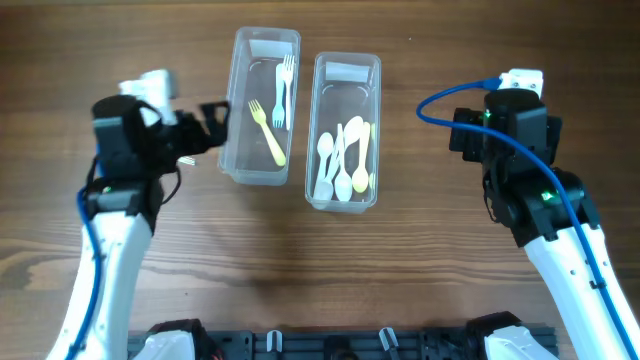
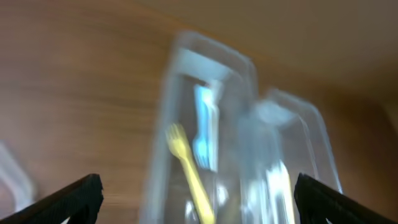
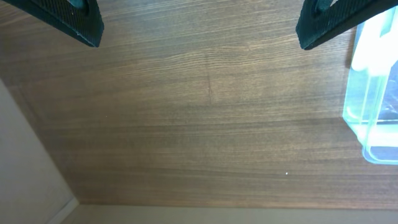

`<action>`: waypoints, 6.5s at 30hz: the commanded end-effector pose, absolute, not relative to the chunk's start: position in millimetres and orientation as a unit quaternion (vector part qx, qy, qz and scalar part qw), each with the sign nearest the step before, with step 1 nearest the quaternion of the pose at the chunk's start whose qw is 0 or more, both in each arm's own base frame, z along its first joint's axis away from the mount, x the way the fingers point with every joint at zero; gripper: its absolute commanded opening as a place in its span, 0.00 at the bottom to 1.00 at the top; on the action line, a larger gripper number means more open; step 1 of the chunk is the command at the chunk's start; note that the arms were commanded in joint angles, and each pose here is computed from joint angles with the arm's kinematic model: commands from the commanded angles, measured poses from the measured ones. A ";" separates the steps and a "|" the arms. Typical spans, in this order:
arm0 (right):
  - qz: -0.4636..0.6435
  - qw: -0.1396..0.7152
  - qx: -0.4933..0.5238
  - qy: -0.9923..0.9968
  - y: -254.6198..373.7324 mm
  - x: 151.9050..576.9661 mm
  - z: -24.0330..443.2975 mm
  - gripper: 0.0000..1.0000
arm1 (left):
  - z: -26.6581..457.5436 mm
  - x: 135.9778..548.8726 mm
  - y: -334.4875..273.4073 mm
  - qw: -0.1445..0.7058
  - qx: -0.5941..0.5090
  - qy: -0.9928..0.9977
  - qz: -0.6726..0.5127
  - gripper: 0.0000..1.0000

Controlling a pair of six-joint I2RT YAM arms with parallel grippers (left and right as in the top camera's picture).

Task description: Pack container

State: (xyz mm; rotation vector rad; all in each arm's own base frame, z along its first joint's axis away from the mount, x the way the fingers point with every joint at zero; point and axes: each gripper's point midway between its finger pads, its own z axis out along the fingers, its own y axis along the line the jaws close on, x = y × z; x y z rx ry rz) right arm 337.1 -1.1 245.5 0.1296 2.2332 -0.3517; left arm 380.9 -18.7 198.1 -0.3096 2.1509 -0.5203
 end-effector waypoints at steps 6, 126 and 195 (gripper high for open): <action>-0.150 0.429 0.055 0.889 -4.0 339.3 251.0 1.00 | 177.7 373.0 58.4 0.428 -0.326 0.839 -0.083 1.00; -0.079 0.625 0.112 0.769 -27.0 237.6 377.9 1.00 | 212.0 381.3 65.9 0.459 -0.177 0.862 -0.122 1.00; -0.013 0.686 -0.073 0.724 9.7 242.2 173.1 1.00 | 212.1 381.4 65.7 0.459 -0.177 0.862 -0.122 1.00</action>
